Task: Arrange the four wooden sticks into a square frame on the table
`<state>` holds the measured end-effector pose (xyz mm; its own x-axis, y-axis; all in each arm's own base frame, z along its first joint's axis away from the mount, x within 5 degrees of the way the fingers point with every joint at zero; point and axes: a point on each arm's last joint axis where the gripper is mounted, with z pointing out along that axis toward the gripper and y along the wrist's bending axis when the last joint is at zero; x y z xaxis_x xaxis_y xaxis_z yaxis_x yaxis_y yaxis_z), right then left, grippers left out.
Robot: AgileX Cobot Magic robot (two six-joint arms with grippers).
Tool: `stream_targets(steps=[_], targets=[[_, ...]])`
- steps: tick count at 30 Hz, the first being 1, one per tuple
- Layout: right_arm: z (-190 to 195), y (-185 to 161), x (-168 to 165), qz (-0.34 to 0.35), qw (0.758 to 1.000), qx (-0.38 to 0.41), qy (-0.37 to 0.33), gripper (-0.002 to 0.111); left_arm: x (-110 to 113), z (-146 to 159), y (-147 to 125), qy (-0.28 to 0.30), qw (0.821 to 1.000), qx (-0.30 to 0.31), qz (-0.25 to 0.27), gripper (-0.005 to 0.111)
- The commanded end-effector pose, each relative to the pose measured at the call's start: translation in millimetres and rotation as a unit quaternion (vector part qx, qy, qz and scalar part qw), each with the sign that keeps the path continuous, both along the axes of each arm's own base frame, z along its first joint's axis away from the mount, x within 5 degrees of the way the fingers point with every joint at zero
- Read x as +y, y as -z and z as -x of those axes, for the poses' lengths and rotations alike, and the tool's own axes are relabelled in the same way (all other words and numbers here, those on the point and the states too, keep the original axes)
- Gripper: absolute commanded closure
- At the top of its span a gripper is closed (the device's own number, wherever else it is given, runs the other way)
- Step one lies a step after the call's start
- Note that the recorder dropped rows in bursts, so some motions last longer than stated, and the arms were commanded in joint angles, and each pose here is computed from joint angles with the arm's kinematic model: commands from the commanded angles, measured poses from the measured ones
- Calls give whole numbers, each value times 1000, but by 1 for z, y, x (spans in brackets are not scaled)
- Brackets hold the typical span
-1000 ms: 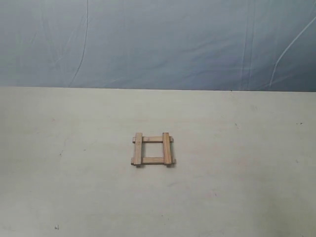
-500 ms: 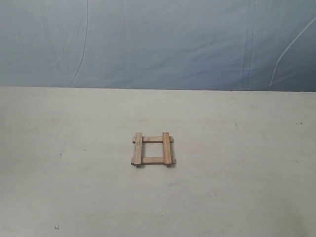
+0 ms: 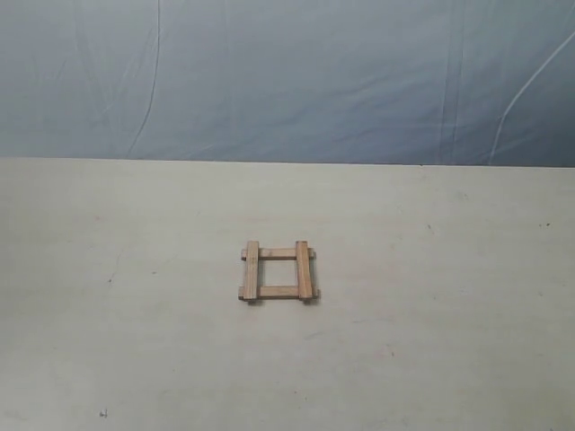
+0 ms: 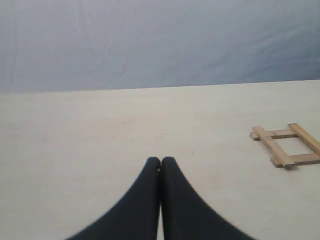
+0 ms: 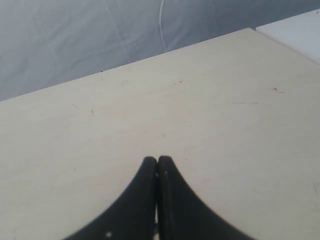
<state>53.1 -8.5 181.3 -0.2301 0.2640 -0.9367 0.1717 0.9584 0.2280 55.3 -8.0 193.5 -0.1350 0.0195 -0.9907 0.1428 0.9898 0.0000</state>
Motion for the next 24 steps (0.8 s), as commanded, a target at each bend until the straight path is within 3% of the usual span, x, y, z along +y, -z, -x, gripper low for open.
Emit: stream_targets(steps=[1,4,6,11,24], targets=[[0,0,0,-3,1000,-3,4,109,3,0,2,-32,999,12,11,107],[0,-2,2,-13,1000,-12,-5,109,4,0,5,-35,999,23,6,107],[-2,-8,4,61,997,-40,-37,109,4,1,7,-35,999,36,3,107],[-1,-2,6,137,988,0,-68,109,4,1,6,-36,999,32,0,107],[-1,-4,6,129,989,-15,-63,109,4,1,6,-36,999,31,-4,107]])
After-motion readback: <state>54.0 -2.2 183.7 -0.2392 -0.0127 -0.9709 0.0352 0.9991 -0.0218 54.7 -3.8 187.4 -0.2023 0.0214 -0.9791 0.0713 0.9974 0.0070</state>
